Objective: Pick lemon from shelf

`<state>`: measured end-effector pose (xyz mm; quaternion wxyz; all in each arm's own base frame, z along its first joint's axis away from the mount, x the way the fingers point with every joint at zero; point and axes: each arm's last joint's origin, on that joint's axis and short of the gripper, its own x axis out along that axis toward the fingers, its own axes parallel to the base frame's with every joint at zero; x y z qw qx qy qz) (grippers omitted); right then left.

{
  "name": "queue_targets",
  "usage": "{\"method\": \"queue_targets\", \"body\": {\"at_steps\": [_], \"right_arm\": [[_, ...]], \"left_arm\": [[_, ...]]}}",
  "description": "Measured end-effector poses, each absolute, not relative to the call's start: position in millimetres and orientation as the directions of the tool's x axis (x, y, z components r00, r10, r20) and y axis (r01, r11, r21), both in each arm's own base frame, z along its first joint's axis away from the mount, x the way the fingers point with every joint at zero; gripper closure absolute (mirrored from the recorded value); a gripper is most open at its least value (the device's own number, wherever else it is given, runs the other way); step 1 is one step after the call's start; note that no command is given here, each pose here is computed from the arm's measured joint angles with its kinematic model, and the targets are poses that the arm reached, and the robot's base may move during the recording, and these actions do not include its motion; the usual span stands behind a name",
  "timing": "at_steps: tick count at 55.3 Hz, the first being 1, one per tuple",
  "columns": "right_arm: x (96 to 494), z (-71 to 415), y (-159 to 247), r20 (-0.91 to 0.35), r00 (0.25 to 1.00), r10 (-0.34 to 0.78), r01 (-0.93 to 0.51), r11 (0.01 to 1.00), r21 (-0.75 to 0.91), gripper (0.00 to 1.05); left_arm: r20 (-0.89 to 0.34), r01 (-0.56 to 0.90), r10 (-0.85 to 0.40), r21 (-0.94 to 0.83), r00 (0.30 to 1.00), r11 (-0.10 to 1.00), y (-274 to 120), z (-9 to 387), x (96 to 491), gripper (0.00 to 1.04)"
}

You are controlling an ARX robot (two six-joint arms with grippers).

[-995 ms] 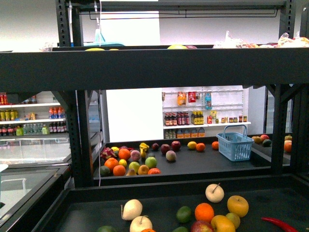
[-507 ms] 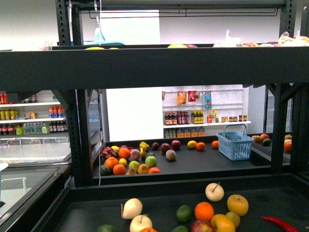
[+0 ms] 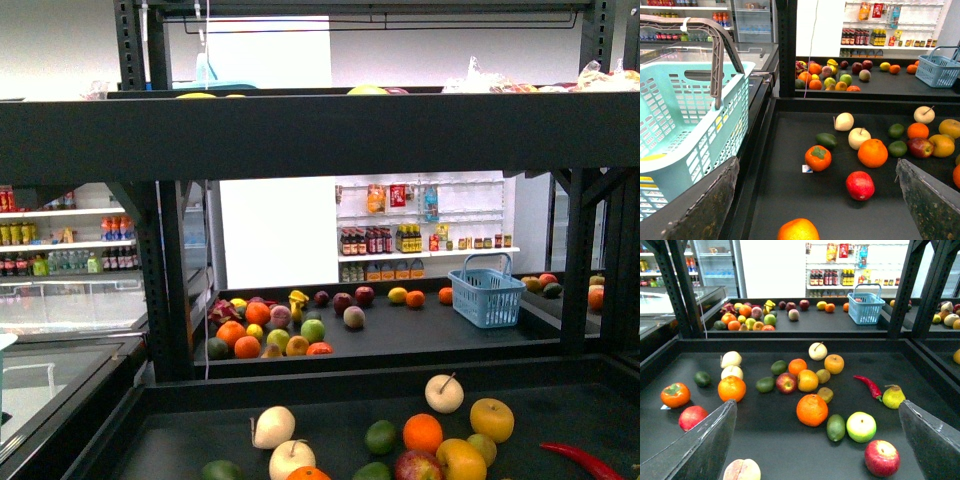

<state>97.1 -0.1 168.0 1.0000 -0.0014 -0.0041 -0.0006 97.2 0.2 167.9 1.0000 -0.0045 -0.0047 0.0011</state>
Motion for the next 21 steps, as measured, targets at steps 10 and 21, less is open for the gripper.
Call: {"method": "queue_targets", "body": {"at_steps": [10,21], "right_arm": [[97.1,168.0,-0.1,0.008,1.000,-0.001,0.001,1.000,-0.003,0.07],[97.1,168.0,-0.1,0.008,1.000,-0.001,0.001,1.000,-0.003,0.07]], "left_arm": [[0.009,-0.002,0.002,-0.009,1.000,1.000,0.2,167.9,97.2,0.08],[0.009,-0.002,0.002,-0.009,1.000,1.000,0.2,167.9,97.2,0.08]]}}
